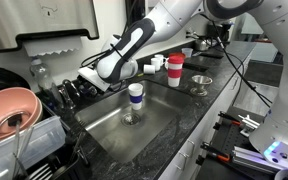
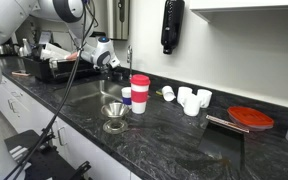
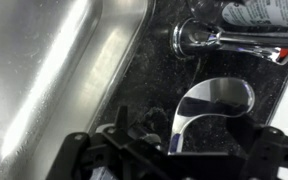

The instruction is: Open the tap with the left tap handle

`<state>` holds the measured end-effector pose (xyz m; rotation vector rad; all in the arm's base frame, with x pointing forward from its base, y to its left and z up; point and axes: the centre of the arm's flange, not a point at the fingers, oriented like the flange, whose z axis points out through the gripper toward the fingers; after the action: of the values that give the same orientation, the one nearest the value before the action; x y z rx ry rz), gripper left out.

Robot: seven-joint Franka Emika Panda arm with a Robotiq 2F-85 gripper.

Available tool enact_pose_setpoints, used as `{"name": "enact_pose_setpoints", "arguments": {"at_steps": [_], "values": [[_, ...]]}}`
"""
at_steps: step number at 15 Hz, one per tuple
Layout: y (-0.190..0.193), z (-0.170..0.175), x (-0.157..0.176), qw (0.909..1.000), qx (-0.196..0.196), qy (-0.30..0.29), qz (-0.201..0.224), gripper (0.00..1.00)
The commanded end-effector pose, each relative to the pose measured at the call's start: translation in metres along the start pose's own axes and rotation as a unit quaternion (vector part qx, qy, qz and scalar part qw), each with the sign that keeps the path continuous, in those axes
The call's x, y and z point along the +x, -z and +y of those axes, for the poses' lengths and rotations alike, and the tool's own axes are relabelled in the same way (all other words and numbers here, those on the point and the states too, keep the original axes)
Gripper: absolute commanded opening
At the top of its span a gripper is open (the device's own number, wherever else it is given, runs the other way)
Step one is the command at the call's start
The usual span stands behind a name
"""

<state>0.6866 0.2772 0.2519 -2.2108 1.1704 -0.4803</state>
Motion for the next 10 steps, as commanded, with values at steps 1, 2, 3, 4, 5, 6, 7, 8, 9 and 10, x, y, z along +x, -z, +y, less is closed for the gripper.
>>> {"name": "enact_pose_setpoints", "arguments": {"at_steps": [1,2,3,4,5,6,7,8,9,10], "values": [[-0.012,-0.01,0.009,0.9998,0.011,0.001,-0.015,1.0],[-0.015,-0.011,0.011,0.9998,0.012,0.002,-0.016,0.96],[-0.016,-0.011,0.013,0.9998,0.013,0.002,-0.017,0.93],[-0.019,-0.012,0.014,0.9997,0.015,0.002,-0.02,0.93],[-0.023,-0.012,0.016,0.9996,0.016,0.003,-0.023,0.92],[-0.025,-0.013,0.016,0.9995,0.018,0.004,-0.026,0.85],[-0.027,-0.014,0.016,0.9993,0.019,0.007,-0.031,0.75],[-0.029,-0.014,0.016,0.9992,0.02,0.009,-0.033,0.62],[-0.031,-0.015,0.016,0.9991,0.023,0.01,-0.036,0.54],[-0.033,-0.015,0.017,0.9989,0.024,0.01,-0.038,0.46]]}}
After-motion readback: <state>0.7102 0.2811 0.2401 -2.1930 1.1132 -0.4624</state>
